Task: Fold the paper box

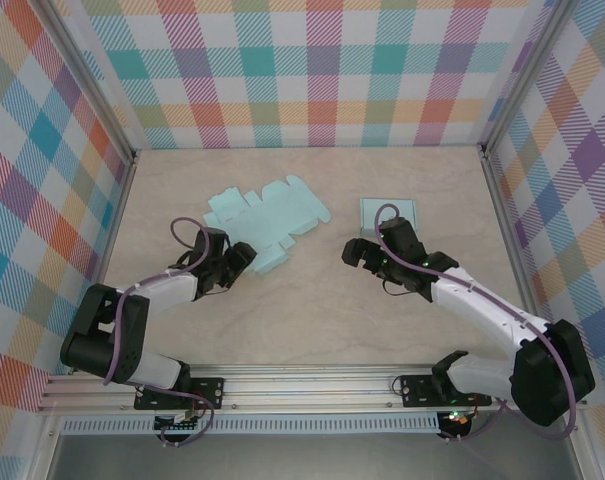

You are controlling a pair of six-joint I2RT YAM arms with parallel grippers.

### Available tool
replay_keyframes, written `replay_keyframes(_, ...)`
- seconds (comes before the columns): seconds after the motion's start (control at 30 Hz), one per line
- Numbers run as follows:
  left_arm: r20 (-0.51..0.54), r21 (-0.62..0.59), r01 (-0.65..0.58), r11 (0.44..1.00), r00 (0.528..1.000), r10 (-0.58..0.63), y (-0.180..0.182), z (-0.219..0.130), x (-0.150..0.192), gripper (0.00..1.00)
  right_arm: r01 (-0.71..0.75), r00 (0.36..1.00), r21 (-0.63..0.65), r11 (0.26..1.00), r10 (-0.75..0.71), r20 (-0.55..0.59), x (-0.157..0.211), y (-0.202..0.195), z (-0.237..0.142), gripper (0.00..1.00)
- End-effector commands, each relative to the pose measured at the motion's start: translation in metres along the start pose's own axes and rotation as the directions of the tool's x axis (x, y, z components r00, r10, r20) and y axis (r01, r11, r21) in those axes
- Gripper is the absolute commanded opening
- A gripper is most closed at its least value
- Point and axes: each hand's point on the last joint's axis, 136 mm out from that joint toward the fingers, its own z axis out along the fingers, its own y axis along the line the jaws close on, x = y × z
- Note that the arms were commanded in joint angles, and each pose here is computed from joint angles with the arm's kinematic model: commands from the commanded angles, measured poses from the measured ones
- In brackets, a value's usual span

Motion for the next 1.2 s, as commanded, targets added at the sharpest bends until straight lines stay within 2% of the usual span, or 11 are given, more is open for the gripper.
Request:
replay_keyframes(0.0,-0.006,-0.001,0.038,0.999,0.999,-0.038,0.0,0.003,0.003,0.64,0.013,1.0,-0.024,1.0,-0.013,0.004,-0.002,0.004,0.001,1.0)
replay_keyframes(0.2,0.013,-0.005,0.056,0.998,0.998,-0.056,0.001,0.007,0.001,0.64,0.012,0.999,-0.014,1.0,-0.012,0.031,-0.002,-0.001,-0.006,1.0)
replay_keyframes(0.33,0.016,-0.002,0.065,0.998,0.998,-0.065,0.0,0.015,0.0,0.58,0.009,0.999,-0.019,1.0,-0.008,0.044,-0.002,-0.002,-0.009,0.99)
replay_keyframes(0.47,0.044,-0.019,0.058,0.998,0.997,-0.057,-0.001,0.024,-0.008,0.47,0.004,0.999,-0.019,1.0,-0.003,0.039,0.0,-0.004,-0.009,1.0)
replay_keyframes(0.63,0.078,-0.059,0.028,0.998,0.997,-0.024,0.0,0.03,-0.018,0.21,0.004,0.999,-0.025,1.0,-0.003,0.038,0.002,-0.005,-0.011,1.0)
replay_keyframes(0.67,0.083,-0.069,0.005,0.998,0.997,0.001,-0.002,0.029,-0.02,0.19,0.007,0.999,-0.026,1.0,-0.006,0.04,0.002,-0.005,-0.012,1.0)
replay_keyframes(0.8,0.1,-0.117,-0.147,0.982,0.982,0.159,-0.015,0.017,-0.034,0.0,0.03,0.997,-0.023,0.999,-0.028,0.066,0.001,-0.008,-0.018,1.0)
replay_keyframes(0.87,0.118,-0.144,-0.246,0.959,0.957,0.263,-0.025,0.004,-0.044,0.0,0.046,0.995,-0.032,0.998,-0.043,0.094,-0.003,-0.007,-0.024,1.0)
replay_keyframes(0.97,0.136,-0.136,-0.434,0.891,0.882,0.45,-0.048,-0.019,-0.053,0.0,0.064,0.988,-0.039,0.997,-0.058,0.141,-0.009,-0.006,-0.035,1.0)
replay_keyframes(1.07,0.146,-0.115,-0.606,0.787,0.774,0.616,-0.073,-0.045,-0.057,0.0,0.081,0.981,-0.05,0.995,-0.07,0.183,-0.015,-0.004,-0.046,1.0)
replay_keyframes(1.17,0.148,-0.082,-0.753,0.653,0.639,0.755,-0.097,-0.072,-0.055,0.0,0.113,0.97,-0.068,0.991,-0.095,0.224,-0.021,0.001,-0.056,1.0)
